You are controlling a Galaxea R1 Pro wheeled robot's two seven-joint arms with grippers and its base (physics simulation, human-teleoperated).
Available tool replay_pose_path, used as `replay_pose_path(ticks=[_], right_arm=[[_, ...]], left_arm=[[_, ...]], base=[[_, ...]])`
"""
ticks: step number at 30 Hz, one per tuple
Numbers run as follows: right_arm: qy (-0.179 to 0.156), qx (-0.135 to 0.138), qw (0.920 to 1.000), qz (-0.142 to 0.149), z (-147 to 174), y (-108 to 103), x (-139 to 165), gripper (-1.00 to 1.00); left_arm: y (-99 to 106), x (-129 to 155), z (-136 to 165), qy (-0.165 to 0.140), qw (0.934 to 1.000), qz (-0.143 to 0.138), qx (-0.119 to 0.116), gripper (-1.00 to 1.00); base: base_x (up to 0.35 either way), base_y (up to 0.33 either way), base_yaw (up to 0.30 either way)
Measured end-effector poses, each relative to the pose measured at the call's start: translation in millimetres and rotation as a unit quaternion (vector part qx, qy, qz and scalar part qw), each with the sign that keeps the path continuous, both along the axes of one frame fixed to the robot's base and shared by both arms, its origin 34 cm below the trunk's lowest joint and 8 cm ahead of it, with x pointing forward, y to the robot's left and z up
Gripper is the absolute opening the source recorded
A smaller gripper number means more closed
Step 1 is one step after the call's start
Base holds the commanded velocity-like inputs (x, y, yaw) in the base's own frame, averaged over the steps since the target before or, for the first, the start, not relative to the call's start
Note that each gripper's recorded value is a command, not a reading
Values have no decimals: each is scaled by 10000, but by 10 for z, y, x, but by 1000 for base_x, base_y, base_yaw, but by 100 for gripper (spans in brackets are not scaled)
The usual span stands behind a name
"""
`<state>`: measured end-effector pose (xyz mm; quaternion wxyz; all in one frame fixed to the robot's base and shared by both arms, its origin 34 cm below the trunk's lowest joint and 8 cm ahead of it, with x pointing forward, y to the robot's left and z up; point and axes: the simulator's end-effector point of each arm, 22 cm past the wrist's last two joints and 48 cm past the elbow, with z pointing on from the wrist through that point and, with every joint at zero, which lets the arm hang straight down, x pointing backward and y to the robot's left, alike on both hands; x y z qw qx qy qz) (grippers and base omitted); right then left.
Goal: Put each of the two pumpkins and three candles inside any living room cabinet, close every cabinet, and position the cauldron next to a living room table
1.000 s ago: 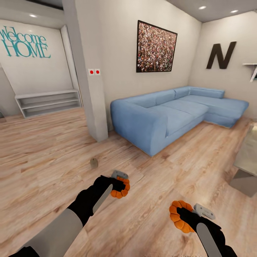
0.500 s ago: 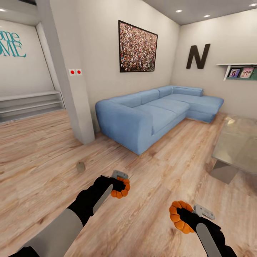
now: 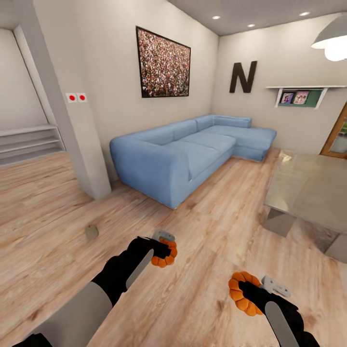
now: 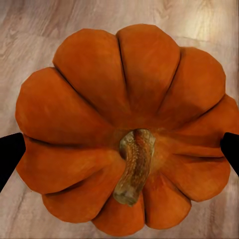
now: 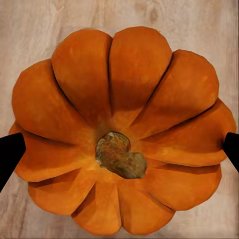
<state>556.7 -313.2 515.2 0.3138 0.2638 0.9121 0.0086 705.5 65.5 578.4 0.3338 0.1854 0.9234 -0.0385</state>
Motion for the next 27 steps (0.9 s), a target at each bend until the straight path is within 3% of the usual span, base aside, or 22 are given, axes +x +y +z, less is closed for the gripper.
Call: replay_pose_path(ticks=[27], right_arm=[[-8, 36, 10000, 22, -15, 7, 2, -100]], left_arm=[[1, -8, -16, 11, 10000, -18, 30, -100]], base=[[0, -3, -230]])
